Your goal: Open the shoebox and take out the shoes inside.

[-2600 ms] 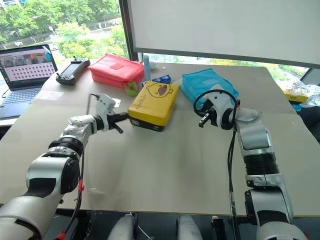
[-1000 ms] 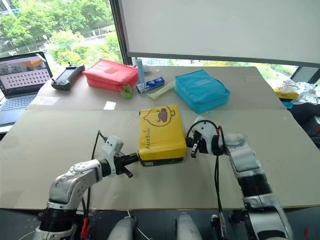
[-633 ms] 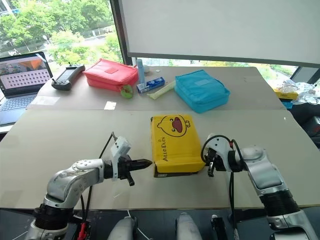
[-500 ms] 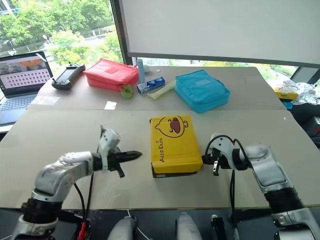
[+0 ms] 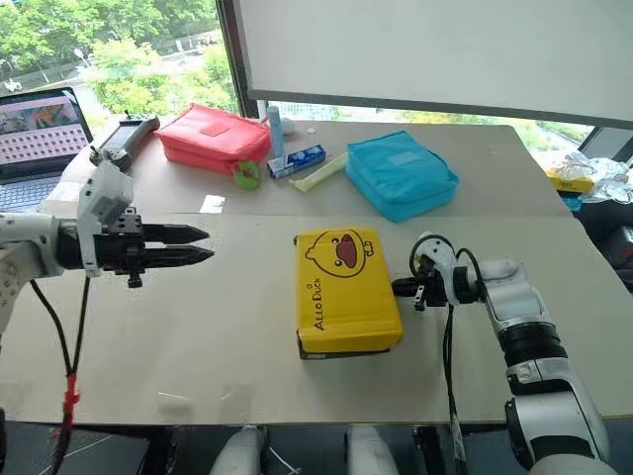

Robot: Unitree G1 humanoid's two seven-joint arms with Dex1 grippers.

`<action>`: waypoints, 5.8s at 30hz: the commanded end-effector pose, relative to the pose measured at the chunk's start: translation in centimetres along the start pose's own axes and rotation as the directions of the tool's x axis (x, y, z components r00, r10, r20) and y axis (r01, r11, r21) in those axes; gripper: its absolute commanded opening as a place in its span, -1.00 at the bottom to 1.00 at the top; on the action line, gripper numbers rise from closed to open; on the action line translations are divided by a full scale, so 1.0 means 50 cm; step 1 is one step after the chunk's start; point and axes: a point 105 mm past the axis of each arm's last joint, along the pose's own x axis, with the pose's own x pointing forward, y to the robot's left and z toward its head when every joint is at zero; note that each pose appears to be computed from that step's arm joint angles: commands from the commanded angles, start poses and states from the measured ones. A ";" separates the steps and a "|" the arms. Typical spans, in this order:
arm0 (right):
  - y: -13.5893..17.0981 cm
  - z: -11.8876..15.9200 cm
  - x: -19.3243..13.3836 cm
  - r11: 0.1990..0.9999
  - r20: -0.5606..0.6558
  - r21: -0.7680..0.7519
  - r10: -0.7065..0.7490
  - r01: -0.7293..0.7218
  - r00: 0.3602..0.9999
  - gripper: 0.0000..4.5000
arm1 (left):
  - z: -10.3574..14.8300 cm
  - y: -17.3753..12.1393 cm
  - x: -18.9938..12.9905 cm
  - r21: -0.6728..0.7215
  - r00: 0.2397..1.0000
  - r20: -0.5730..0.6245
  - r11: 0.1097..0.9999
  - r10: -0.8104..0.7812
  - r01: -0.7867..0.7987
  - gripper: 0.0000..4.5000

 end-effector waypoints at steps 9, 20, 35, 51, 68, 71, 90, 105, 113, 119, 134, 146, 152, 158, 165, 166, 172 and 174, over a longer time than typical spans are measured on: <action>0.088 0.265 -0.062 0.977 0.318 -0.135 0.202 -0.166 0.926 -1.00 | 0.023 -0.052 -0.079 -0.055 1.000 -0.009 0.998 0.019 -0.020 0.99; 0.224 0.373 0.173 0.920 0.310 -0.252 0.371 -0.301 0.875 -1.00 | 0.120 -0.065 -0.158 -0.015 0.995 0.072 0.998 0.068 -0.067 0.99; 0.119 0.358 0.023 0.866 0.014 -0.481 0.161 -0.134 0.987 -0.51 | 0.059 -0.076 -0.105 0.043 0.995 -0.092 0.999 0.026 -0.022 1.00; 0.049 0.307 0.015 0.990 -0.192 -0.133 -0.076 0.051 0.978 0.99 | 0.033 -0.064 -0.059 0.078 0.997 -0.080 0.997 -0.022 0.028 1.00; 0.040 0.306 0.059 0.940 -0.234 0.316 -0.056 0.130 0.971 0.99 | 0.028 -0.056 -0.047 0.083 0.998 -0.065 0.997 0.004 0.001 1.00; 0.029 0.302 0.054 0.943 -0.240 0.296 -0.083 0.154 0.967 0.99 | 0.028 -0.055 -0.049 0.078 0.998 -0.066 0.997 0.007 -0.001 1.00; 0.038 0.191 0.087 0.957 -0.376 0.237 -0.069 0.168 0.924 0.77 | 0.028 -0.055 -0.045 0.083 0.998 -0.068 0.997 0.004 0.002 1.00; 0.064 0.270 0.066 0.977 -0.247 0.178 -0.072 0.118 0.966 -0.67 | 0.032 -0.051 -0.036 0.097 0.998 -0.066 0.995 -0.010 0.016 1.00; 0.065 0.298 0.051 0.971 -0.034 0.195 -0.133 0.137 0.990 -0.67 | 0.039 -0.046 -0.030 0.114 0.998 -0.062 0.993 -0.024 0.031 1.00; 0.047 0.306 0.043 0.947 0.067 0.263 -0.208 0.184 0.976 -0.67 | 0.044 -0.043 -0.027 0.122 0.997 -0.063 0.991 -0.039 0.047 1.00; -0.115 0.236 -0.237 0.863 0.223 0.385 -0.432 0.328 0.874 -0.67 | 0.047 -0.029 -0.013 0.137 0.997 -0.060 0.988 -0.058 0.066 1.00; -0.163 0.036 -0.216 0.798 -0.008 0.423 -0.470 0.429 0.883 -0.34 | 0.049 -0.023 -0.006 0.119 0.997 -0.058 0.991 -0.055 0.061 1.00; -0.219 0.006 -0.314 0.673 -0.095 0.182 -0.714 0.717 0.694 0.52 | 0.046 -0.023 -0.007 0.124 0.997 -0.069 0.991 -0.048 0.056 1.00; -0.245 0.082 -0.407 0.531 -0.042 0.042 -0.845 0.846 0.533 0.98 | 0.047 -0.024 -0.009 0.124 0.996 -0.071 0.991 -0.046 0.055 1.00; -0.151 0.266 -0.166 0.883 0.061 0.260 -0.418 0.390 0.906 0.98 | 0.046 -0.023 0.002 0.117 0.997 -0.061 0.991 -0.054 0.061 1.00; -0.107 0.279 -0.120 0.911 0.065 0.323 -0.291 0.256 0.954 0.98 | 0.046 -0.022 0.004 0.115 0.997 -0.058 0.991 -0.056 0.062 1.00; 0.032 0.265 0.045 0.843 -0.009 0.538 0.032 -0.022 0.999 0.98 | 0.045 -0.017 0.009 0.119 0.997 -0.058 0.991 -0.048 0.055 1.00; 0.045 0.264 0.068 0.844 -0.030 0.536 0.045 -0.022 0.999 0.98 | 0.044 -0.016 0.008 0.121 0.997 -0.062 0.991 -0.044 0.051 1.00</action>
